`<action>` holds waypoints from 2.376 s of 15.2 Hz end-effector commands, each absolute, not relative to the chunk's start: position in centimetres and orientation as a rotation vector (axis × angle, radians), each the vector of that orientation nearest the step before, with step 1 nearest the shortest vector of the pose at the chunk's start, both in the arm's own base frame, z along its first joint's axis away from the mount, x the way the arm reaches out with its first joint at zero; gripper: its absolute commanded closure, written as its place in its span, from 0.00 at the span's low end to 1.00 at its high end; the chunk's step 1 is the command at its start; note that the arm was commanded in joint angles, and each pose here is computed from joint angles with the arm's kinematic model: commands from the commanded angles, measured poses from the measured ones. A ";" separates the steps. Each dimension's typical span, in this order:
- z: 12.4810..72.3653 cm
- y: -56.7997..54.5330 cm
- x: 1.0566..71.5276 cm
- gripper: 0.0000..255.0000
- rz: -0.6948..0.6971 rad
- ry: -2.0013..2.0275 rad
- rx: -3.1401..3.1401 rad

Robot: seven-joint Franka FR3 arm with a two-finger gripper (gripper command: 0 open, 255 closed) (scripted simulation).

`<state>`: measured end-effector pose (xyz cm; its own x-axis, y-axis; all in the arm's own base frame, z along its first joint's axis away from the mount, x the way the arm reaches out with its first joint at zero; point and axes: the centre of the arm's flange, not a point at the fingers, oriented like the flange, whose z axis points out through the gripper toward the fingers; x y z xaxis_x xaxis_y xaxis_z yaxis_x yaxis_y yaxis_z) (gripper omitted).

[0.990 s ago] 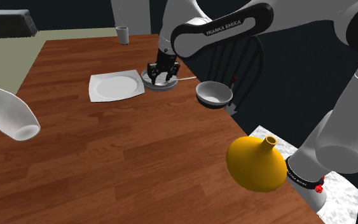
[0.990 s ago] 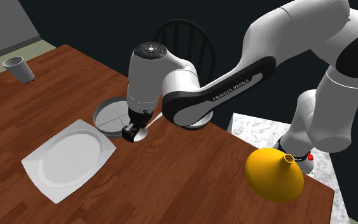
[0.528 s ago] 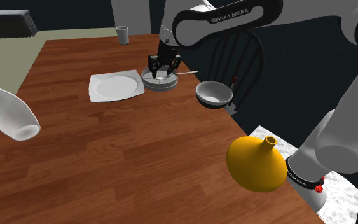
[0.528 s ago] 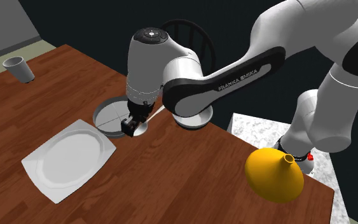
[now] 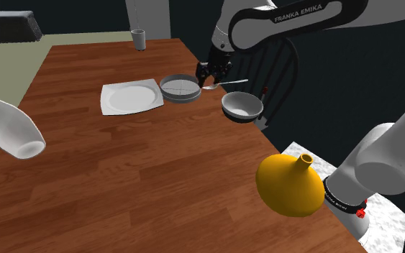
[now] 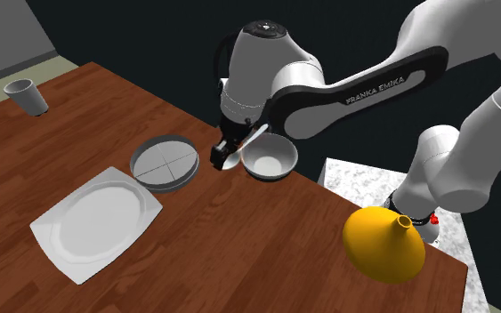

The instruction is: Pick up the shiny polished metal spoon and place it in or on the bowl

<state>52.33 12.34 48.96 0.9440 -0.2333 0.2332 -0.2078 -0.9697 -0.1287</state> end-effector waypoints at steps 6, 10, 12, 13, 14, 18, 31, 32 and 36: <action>49.3 5.5 46.7 1.00 -0.378 0.340 -2.996; 47.2 5.5 46.7 1.00 -0.378 0.340 -2.996; 46.1 5.5 46.7 1.00 -0.378 0.340 -2.996; 45.6 5.5 46.7 1.00 -0.378 0.340 -2.996; 45.0 5.5 46.7 1.00 -0.378 0.340 -2.996; 42.9 5.5 46.7 1.00 -0.378 0.340 -2.996; 41.6 5.5 46.7 0.00 -0.378 0.340 -2.996; 41.6 5.5 46.7 0.00 -0.378 0.340 -2.996; 42.9 5.4 46.4 0.00 -0.378 0.340 -2.996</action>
